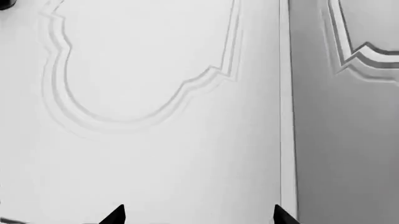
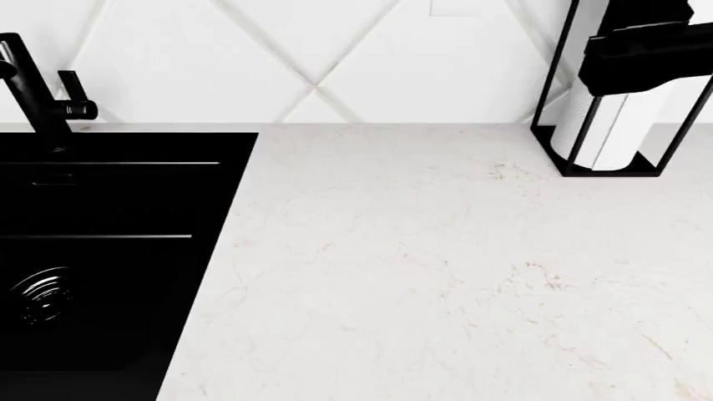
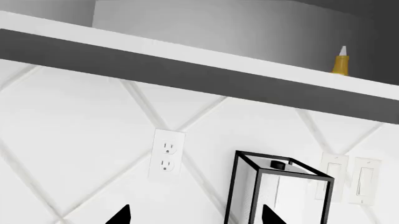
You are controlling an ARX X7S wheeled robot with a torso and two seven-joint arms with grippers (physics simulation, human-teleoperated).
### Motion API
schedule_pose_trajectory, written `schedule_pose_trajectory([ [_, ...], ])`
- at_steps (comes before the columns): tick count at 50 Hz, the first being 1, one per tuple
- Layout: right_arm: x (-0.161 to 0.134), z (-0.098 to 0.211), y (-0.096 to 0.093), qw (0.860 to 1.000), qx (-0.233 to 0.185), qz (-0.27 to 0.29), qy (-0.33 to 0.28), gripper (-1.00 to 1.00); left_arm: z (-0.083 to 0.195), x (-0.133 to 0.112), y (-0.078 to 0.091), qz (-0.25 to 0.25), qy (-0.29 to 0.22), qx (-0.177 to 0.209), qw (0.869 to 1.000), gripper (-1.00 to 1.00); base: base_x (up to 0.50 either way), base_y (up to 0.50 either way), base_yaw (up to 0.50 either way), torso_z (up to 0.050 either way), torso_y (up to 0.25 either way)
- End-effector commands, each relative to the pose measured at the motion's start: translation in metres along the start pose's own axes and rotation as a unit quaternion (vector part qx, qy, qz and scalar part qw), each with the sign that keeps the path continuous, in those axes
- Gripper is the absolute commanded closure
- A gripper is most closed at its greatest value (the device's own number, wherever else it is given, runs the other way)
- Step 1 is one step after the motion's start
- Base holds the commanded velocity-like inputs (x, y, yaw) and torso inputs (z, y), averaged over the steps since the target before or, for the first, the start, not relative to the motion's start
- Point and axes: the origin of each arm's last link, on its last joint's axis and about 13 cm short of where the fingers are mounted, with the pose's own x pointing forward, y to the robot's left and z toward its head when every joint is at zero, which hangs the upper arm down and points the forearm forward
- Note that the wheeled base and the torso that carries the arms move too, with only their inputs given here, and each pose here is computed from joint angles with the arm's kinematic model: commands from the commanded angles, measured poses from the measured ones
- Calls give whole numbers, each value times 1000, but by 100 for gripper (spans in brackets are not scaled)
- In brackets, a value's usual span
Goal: Pick and place the shaker into the drawer. Then close the cabinet.
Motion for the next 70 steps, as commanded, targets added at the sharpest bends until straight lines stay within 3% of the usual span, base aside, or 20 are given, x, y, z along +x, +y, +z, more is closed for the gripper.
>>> schedule_pose_trajectory([
  [1,-5,-5,-5,1000,8,-18,17,-100,56,52,-47,-103,-117,1,988,-100,0,0,0,0,0],
  [6,-8,-9,-7,999,13,-28,25,-100,75,72,-70,-164,-115,-35,979,-100,0,0,0,0,0],
  [15,-17,-20,-15,998,25,-50,38,-100,109,96,-107,-250,-129,-55,958,-100,0,0,0,0,0],
  [20,-21,-22,-16,997,28,-54,40,-100,122,106,-130,-299,-105,-64,946,-100,0,0,0,0,0],
  [26,-26,-23,-18,997,33,-57,42,-100,121,107,-162,-358,-103,-34,927,-100,0,0,0,0,0],
  [39,-59,-33,-25,994,58,-85,44,-100,107,85,-213,-441,-118,0,890,-100,0,0,0,0,2],
  [43,-69,-34,-21,993,66,-92,44,-100,95,86,-223,-452,-106,21,885,-100,0,0,0,0,3],
  [44,-74,-43,-21,992,62,-85,75,-100,91,87,-226,-453,-101,26,885,-100,0,0,0,0,0],
  [47,-85,-41,-29,991,75,-99,46,-100,78,92,-232,-454,-86,55,885,-100,0,0,0,0,0],
  [52,-98,-46,-29,990,81,-103,50,-100,46,114,-233,-431,-61,119,892,-100,0,0,0,0,0],
  [57,-102,-47,-27,990,82,-105,56,-100,9,142,-218,-378,-19,166,911,-100,0,0,0,0,0],
  [59,-99,-48,-25,990,81,-101,58,-100,6,144,-215,-372,-11,153,916,-100,0,0,0,0,0],
  [65,-84,-53,-19,992,84,-79,60,-100,36,133,-217,-367,-27,56,928,-100,0,0,0,0,0],
  [70,-69,-57,-13,993,87,-57,61,-100,33,88,-159,-315,-17,20,949,-100,0,0,0,0,0],
])
